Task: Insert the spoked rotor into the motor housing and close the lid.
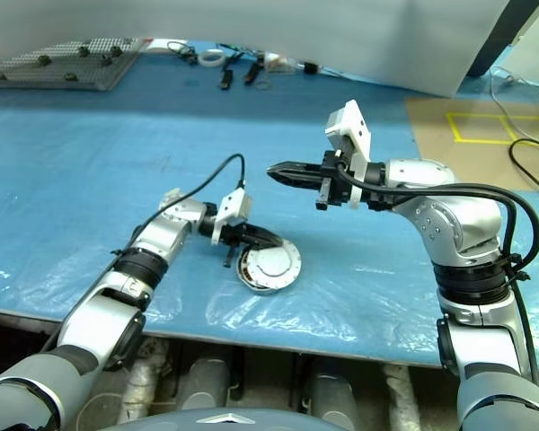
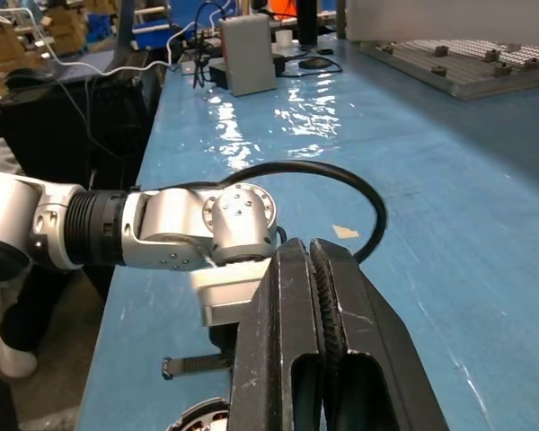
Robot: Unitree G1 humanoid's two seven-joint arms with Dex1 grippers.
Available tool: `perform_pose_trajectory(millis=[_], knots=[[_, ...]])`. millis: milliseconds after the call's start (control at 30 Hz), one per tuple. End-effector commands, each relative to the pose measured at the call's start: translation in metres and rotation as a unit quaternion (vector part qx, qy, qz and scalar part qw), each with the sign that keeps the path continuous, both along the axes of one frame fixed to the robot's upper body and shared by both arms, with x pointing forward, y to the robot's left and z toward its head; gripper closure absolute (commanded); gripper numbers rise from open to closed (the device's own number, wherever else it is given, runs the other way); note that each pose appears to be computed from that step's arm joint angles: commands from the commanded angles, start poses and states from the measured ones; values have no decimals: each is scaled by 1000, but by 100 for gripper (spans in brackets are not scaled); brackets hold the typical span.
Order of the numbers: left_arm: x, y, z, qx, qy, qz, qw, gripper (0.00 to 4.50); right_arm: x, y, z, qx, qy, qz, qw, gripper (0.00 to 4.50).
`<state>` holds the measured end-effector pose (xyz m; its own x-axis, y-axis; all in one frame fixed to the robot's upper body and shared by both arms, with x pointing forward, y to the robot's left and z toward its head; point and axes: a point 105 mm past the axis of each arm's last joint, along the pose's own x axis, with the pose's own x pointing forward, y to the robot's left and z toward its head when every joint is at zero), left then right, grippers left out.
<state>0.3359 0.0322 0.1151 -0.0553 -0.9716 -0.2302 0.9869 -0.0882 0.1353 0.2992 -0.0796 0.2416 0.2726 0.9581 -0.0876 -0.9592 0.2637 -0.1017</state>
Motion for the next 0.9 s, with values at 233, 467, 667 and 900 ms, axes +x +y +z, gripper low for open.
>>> perform_pose_trajectory(millis=[233, 467, 667, 900], knots=[[-14, 34, 50, -117, -25, 144, 982, 447, -13, 2, -19, -36, 10, 30, 999, 450], [-45, 60, 28, -113, 12, 251, 961, 450, -38, 1, -61, -102, 43, 93, 989, 292], [-61, 81, 24, -78, -4, 265, 961, 450, -36, 2, -82, -134, 46, 118, 983, 96], [-69, 102, 9, -27, -16, 270, 962, 450, -16, 7, -109, -165, 24, 108, 980, 31]])
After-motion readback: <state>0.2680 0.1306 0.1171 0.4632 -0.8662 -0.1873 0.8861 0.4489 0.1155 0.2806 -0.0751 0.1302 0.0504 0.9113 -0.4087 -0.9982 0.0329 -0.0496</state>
